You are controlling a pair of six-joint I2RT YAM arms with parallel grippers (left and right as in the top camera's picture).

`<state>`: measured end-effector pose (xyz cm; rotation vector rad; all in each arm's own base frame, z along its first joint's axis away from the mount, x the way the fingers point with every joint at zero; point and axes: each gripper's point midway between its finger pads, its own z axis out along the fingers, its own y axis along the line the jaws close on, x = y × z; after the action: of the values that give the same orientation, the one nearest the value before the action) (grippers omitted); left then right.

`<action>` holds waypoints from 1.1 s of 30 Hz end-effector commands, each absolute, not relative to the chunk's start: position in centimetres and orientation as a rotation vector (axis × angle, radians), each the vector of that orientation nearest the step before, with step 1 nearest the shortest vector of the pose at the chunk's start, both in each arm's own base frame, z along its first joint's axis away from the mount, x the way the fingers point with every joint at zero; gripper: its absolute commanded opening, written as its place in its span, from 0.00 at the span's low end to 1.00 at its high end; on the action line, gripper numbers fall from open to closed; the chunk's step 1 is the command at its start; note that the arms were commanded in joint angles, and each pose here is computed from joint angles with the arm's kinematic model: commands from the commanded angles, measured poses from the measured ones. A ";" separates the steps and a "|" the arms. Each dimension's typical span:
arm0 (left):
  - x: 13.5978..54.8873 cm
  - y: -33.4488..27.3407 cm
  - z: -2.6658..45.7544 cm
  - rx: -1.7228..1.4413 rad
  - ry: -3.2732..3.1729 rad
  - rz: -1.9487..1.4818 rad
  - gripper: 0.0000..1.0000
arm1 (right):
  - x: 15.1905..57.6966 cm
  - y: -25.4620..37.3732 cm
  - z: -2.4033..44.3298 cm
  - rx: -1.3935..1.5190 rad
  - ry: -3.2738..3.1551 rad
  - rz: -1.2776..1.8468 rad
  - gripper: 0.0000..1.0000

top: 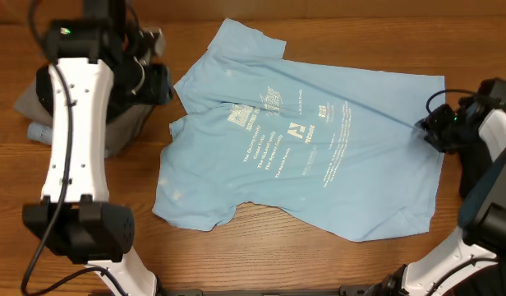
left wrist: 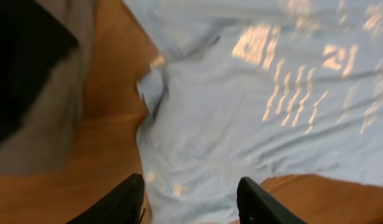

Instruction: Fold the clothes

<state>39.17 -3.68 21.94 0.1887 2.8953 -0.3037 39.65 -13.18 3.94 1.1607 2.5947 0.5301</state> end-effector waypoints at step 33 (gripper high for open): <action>18.5 4.8 -3.1 -1.223 3.292 -0.069 0.04 | 36.1 -4.6 19.0 0.819 2.609 0.619 0.42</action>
<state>23.54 1.05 -0.75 -1.0597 3.2076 -0.3369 36.24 -3.88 19.05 0.8185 2.5981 0.6940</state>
